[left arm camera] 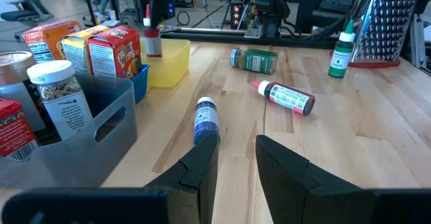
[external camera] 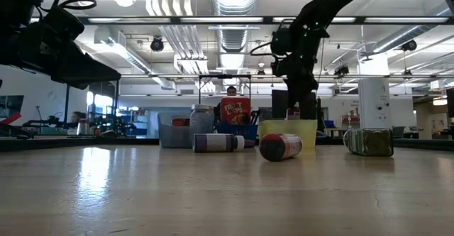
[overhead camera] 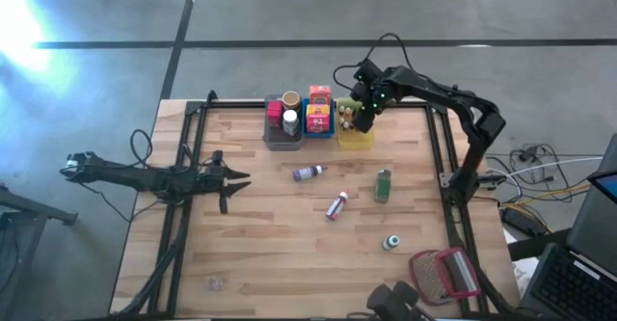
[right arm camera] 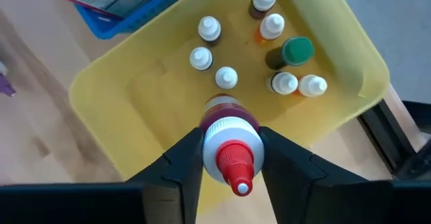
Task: Pick & Place Kitchen Items
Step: Put the red food coloring bottle into the yellow bin
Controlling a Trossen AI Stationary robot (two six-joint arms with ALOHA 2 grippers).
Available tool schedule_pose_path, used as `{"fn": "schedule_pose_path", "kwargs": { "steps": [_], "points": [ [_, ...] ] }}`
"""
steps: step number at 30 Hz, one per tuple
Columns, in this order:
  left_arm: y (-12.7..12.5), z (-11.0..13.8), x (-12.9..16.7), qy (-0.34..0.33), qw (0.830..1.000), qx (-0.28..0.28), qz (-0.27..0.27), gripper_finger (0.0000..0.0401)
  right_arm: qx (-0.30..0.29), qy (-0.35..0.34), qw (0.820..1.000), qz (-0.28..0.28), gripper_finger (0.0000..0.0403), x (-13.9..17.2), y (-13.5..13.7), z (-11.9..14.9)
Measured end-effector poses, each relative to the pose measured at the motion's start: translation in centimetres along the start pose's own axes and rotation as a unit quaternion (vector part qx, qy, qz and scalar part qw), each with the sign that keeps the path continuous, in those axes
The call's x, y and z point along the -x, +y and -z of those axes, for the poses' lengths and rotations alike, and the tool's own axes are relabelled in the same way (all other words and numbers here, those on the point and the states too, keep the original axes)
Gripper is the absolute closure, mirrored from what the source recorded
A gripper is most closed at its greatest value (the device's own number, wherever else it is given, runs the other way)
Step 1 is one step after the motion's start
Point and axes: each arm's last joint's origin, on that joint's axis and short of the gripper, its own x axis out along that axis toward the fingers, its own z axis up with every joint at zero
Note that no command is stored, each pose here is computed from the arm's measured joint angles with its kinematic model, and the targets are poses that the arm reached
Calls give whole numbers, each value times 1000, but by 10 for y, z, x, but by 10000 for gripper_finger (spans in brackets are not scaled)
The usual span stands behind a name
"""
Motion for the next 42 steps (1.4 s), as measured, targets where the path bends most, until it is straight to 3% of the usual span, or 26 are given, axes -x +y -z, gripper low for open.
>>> {"fn": "schedule_pose_path", "kwargs": {
  "steps": [6, 12, 21, 42],
  "points": [
    [0, 0, 0, 0, 1000, 0, 0, 293, -4, 0, 1000, 3, 287, -11, -7, -3],
    [0, 0, 0, 0, 1000, 0, 0, 293, -17, 10, 1000, 5, 266, -18, -14, -3],
    [0, 0, 0, 0, 1000, 0, 0, 293, -11, 12, 1000, 8, 285, -26, -16, -4],
    [0, 0, 0, 0, 1000, 0, 0, 293, -17, 5, 1000, 11, 214, -26, -18, -5]
  ]
}}
